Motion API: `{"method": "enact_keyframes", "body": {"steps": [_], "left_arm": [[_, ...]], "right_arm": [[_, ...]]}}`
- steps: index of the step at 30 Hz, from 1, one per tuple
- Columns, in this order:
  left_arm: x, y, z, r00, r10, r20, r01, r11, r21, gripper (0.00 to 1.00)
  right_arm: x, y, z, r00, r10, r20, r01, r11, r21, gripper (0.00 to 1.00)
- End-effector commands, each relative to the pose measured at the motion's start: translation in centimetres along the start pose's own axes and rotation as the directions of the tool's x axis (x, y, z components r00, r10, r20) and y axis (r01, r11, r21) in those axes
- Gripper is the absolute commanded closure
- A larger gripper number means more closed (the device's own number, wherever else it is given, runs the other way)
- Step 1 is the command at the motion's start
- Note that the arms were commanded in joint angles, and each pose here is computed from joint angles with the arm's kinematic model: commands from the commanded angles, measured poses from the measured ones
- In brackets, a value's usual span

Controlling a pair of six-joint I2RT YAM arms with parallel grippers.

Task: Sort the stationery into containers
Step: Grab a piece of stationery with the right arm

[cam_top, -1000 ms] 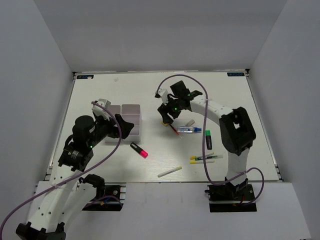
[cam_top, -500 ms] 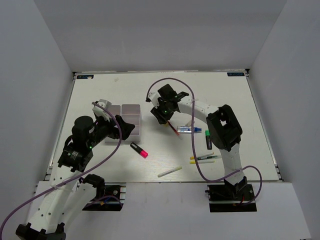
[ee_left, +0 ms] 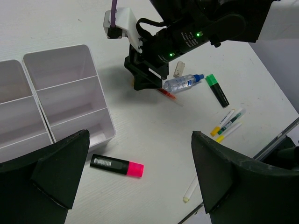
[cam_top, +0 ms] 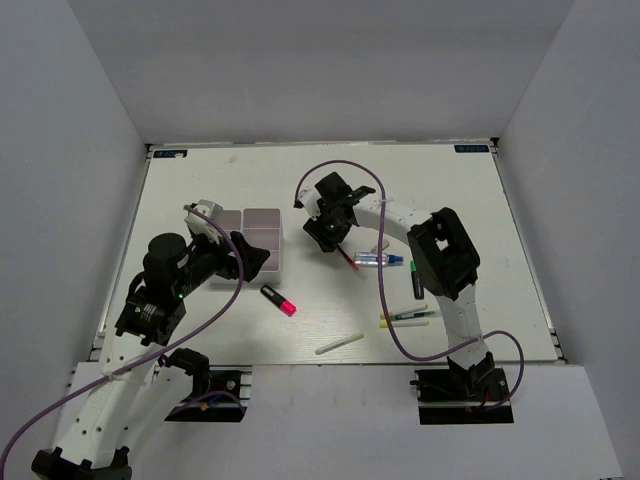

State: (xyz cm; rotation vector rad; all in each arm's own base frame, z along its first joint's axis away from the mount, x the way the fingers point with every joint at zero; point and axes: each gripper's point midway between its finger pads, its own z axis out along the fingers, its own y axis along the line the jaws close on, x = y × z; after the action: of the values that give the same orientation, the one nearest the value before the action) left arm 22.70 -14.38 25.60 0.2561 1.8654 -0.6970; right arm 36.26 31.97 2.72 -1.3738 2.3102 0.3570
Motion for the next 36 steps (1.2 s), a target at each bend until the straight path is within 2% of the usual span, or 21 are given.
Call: {"method": "enact_keyframes", "body": {"steps": [1,6,16,18,25,33,36], "left_arm": [[-0.2,-0.3,-0.1,1.000,0.020,0.013,-0.020,1.000,0.018,0.00],[-0.2,-0.3,-0.1,1.000,0.020,0.013,-0.020,1.000,0.018,0.00],[-0.2,-0.3,-0.1,1.000,0.020,0.013,-0.020,1.000,0.018,0.00],[-0.2,-0.3,-0.1,1.000,0.020,0.013,-0.020,1.000,0.018,0.00],[-0.4,-0.4,-0.3,1.000,0.022,0.021,-0.023,1.000,0.020,0.00],[-0.4,-0.4,-0.3,1.000,0.022,0.021,-0.023,1.000,0.020,0.00],[-0.4,-0.4,-0.3,1.000,0.022,0.021,-0.023,1.000,0.020,0.00]], "right_arm": [[0.3,0.3,0.4,1.000,-0.006,-0.014,0.006,1.000,-0.004,0.45],[1.0,0.4,0.4,0.999,-0.025,-0.028,0.025,1.000,0.006,0.52],[0.9,1.6,1.1,0.993,-0.116,-0.029,0.116,0.993,-0.004,0.42],[0.9,1.9,1.1,0.991,-0.127,-0.031,0.126,0.992,-0.015,0.42],[1.3,2.3,1.0,0.991,-0.129,-0.045,0.128,0.992,-0.024,0.53],[2.5,2.3,0.4,0.990,-0.125,-0.072,0.124,0.992,-0.010,0.53],[3.3,2.1,0.1,0.989,-0.126,-0.082,0.126,0.992,0.002,0.50]]}}
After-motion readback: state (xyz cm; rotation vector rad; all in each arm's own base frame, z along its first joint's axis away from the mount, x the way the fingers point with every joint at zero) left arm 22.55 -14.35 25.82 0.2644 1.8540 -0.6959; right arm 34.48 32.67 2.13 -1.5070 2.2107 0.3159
